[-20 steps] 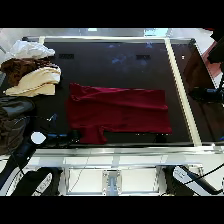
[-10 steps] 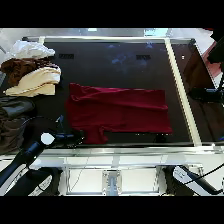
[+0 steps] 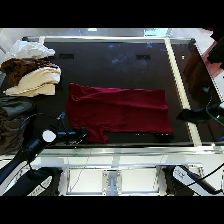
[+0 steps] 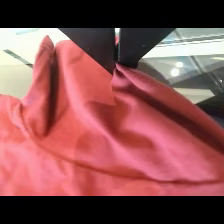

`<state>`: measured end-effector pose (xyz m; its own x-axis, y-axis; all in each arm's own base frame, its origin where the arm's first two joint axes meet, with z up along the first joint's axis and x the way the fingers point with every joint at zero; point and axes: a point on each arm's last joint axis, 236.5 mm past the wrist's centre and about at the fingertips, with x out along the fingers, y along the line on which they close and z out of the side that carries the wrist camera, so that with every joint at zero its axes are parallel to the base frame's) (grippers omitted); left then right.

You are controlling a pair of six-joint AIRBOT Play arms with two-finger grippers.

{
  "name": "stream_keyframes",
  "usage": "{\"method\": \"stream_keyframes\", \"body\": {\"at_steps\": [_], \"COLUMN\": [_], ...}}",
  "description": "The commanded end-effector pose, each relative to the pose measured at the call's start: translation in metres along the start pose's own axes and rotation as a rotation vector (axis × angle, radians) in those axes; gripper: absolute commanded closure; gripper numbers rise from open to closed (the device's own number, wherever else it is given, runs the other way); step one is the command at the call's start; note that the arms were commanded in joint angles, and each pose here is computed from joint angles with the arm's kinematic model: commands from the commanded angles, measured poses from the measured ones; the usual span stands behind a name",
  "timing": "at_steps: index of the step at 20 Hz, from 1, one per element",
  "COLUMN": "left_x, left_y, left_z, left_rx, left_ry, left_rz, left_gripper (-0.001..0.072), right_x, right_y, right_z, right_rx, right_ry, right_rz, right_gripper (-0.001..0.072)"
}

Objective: Fold the shirts.

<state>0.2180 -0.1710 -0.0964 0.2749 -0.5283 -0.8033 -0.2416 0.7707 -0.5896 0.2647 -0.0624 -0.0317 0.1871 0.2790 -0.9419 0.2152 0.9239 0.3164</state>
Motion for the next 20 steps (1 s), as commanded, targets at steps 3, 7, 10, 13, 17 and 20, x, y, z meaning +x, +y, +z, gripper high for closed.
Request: {"method": "stream_keyframes", "body": {"at_steps": [3, 7, 10, 13, 17, 20], "left_x": [-0.003, -0.003, -0.003, -0.003, -0.003, -0.003], "left_y": [-0.008, -0.008, -0.008, -0.008, -0.008, -0.007], "left_z": [-0.002, -0.002, -0.002, -0.002, -0.002, -0.002], "left_rx": [0.048, 0.048, 0.048, 0.048, 0.048, 0.057], "left_ry": [0.022, 0.023, 0.023, 0.024, 0.024, 0.023], "left_rz": [-0.011, -0.011, -0.011, -0.011, -0.011, -0.008], "left_gripper": [0.0696, 0.0696, 0.0696, 0.0696, 0.0696, 0.0696], "right_x": [0.051, 0.06, 0.063, 0.067, 0.072, 0.072], "right_y": [-0.004, -0.001, -0.004, -0.003, -0.004, 0.002], "right_z": [-0.06, -0.044, -0.03, -0.035, -0.037, -0.032], "right_rx": [0.189, 0.236, 0.26, 0.267, 0.274, 0.234], "right_ry": [0.116, 0.026, -0.037, -0.023, -0.028, -0.053], "right_rz": [0.071, 0.101, 0.098, 0.104, 0.102, 0.132], "right_gripper": [0.0263, 0.0265, 0.0265, 0.0267, 0.0462, 0.0677]}}
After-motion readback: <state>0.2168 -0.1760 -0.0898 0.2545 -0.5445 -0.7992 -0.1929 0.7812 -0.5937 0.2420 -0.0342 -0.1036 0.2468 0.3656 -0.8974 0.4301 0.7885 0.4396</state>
